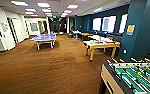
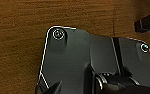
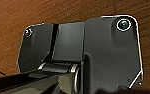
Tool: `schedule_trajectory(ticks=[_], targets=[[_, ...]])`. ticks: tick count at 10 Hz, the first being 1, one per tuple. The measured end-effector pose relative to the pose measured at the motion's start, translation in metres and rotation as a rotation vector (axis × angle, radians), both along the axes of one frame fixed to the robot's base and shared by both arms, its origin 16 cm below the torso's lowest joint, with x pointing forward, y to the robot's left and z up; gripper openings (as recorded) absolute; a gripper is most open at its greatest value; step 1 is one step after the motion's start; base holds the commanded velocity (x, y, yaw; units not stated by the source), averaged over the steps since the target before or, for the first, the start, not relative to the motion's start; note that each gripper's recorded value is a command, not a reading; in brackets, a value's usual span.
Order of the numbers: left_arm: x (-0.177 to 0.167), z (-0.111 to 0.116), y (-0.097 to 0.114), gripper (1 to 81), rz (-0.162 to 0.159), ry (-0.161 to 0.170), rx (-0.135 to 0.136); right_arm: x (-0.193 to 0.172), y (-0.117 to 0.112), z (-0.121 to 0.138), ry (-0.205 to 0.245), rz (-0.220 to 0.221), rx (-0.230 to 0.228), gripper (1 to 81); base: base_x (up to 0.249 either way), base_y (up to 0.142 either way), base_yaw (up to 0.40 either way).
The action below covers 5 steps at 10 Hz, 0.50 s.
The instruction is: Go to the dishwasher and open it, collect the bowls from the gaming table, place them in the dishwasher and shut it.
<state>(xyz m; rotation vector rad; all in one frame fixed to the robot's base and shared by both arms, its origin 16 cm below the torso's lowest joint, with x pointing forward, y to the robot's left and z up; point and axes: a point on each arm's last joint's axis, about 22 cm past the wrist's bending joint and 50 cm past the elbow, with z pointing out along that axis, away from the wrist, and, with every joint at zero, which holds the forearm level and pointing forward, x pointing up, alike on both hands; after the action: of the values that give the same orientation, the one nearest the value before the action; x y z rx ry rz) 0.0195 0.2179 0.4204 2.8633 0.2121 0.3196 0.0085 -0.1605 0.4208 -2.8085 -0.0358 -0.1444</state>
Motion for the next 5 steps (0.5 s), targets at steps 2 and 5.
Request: schedule_trajectory(ticks=[2,5], targets=[[-0.007,-0.001,-0.001,81.1,0.0,0.01,-0.001,-0.007,-0.004,-0.001,0.013,0.002,-0.006,81.1,0.123,0.033,0.0],[-0.012,-0.001,0.008,81.1,-0.001,0.016,0.011,-0.007,0.008,0.001,0.011,0.002,0.011,81.1,0.123,0.0,0.0]])
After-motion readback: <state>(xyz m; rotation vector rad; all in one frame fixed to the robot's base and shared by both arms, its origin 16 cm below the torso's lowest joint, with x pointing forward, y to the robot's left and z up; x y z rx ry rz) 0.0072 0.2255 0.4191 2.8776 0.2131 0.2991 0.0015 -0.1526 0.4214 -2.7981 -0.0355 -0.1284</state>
